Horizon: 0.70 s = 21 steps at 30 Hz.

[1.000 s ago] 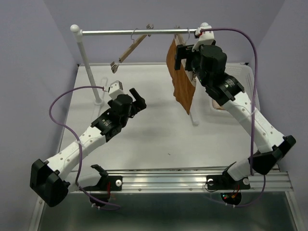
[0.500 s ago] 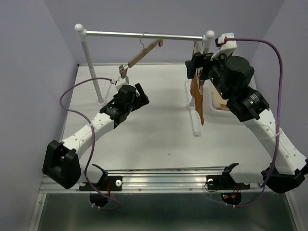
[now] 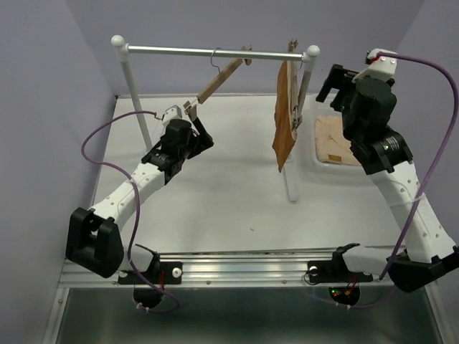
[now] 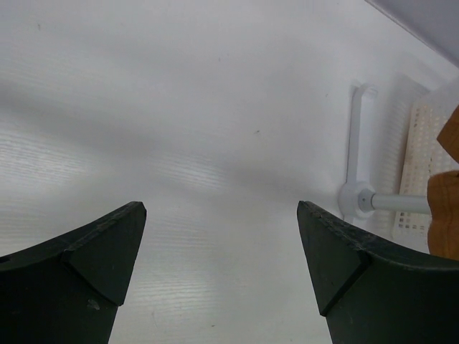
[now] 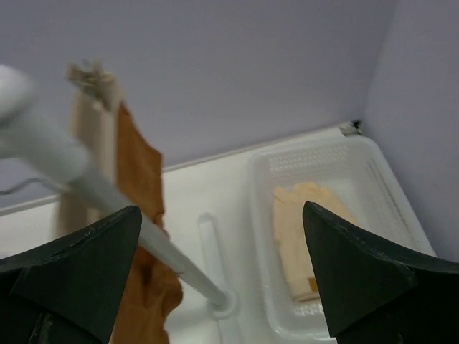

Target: Clip the underwear to the hanger

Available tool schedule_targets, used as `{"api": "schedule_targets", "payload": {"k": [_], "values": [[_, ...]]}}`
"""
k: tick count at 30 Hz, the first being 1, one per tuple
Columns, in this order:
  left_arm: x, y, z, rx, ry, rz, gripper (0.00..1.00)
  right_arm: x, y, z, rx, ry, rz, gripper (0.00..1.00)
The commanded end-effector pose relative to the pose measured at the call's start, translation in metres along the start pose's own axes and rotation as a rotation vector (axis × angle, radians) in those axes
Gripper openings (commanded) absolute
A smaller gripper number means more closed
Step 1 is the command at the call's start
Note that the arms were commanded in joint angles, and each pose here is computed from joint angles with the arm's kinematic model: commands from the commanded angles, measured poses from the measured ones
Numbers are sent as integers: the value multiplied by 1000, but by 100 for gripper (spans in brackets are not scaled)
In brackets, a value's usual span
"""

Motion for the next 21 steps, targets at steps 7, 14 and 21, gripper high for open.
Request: {"api": "schedule_targets", "payload": {"k": [7, 14, 21], "values": [[33, -29, -20, -97, -1, -59, 99, -180, 16, 131, 275, 186, 434, 100], [62, -41, -13, -127, -36, -157, 99, -215, -6, 202, 356, 219, 559, 100], [75, -46, -10, -136, -62, -202, 99, -215, -7, 193, 284, 238, 538, 100]]}}
Point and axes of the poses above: each gripper's point midway between its finger pads, its own y axis out along the fingers, its own x axis along the line the jaws close on, z = x × y, the point moved 1 cm from there along -y, back along the fingers, and after that the axes turned 12 degrees about y, right-handed, at the moved point
